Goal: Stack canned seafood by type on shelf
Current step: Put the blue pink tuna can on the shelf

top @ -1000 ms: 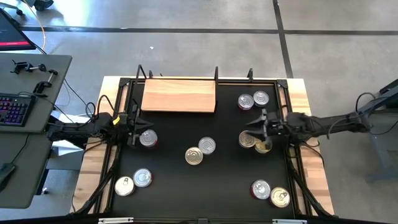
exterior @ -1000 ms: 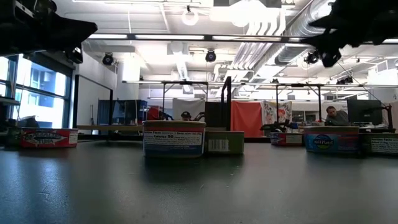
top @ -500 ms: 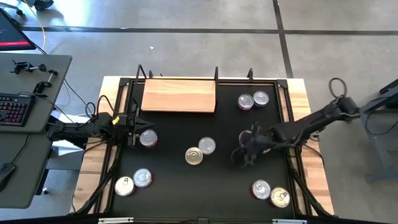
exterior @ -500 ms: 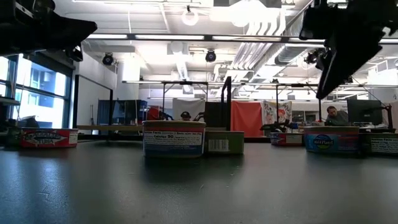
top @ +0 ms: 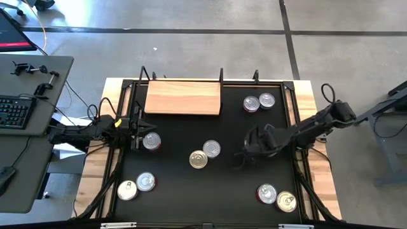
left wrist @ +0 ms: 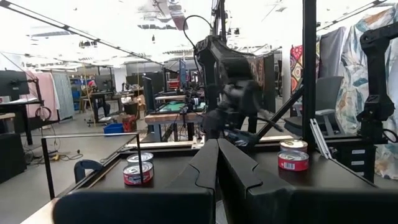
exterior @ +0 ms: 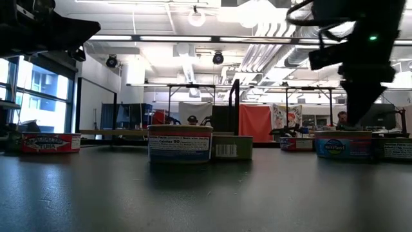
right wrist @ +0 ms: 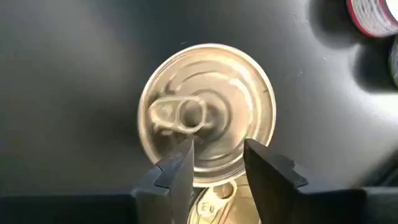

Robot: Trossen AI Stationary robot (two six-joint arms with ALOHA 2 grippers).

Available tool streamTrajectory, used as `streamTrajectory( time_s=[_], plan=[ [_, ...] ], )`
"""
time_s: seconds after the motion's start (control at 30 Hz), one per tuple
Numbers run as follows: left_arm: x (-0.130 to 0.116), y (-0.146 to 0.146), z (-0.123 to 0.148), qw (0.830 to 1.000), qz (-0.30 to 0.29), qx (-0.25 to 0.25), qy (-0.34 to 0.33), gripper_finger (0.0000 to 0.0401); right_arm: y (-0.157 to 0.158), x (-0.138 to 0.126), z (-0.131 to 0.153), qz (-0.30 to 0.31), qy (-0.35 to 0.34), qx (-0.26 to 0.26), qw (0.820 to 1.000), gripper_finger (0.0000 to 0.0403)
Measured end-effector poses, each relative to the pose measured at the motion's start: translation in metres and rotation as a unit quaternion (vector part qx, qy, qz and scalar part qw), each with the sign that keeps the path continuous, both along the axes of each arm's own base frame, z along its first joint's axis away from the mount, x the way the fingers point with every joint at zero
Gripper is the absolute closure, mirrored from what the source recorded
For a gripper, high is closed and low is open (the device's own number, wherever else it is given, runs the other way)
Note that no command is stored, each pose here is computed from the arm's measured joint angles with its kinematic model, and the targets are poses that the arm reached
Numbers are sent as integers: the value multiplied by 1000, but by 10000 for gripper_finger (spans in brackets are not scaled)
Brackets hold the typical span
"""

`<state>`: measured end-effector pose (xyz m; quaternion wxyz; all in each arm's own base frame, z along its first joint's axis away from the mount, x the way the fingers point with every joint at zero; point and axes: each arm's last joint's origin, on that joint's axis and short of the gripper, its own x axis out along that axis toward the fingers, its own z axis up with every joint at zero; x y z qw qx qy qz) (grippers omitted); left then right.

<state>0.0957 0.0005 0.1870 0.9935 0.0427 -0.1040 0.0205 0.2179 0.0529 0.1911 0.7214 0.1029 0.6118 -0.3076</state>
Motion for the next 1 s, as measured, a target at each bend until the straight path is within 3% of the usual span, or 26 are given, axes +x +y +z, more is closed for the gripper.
streamTrajectory(
  time_s=[0.13, 0.3, 0.57, 0.67, 0.8, 1.0],
  plan=[
    [0, 0, -1, 1000, 0, 0, 4, 401, -18, 7, -3, -19, 5, 26, 999, 295],
    [0, 0, -1, 1000, -7, -2, 4, 401, -30, 24, -16, 10, 5, 39, 999, 315],
    [1, -3, -1, 999, -24, 20, 8, 401, -44, 72, -14, 90, -116, 37, 988, 324],
    [4, -6, 0, 999, -30, 29, 5, 401, -40, 88, 11, 138, -158, 18, 978, 325],
    [10, -7, -2, 999, -16, 25, 23, 401, -29, 94, 35, 160, -156, -2, 975, 325],
    [20, -9, -8, 998, 1, -9, 58, 401, -3, 83, 30, 202, -116, 27, 972, 301]
  ],
)
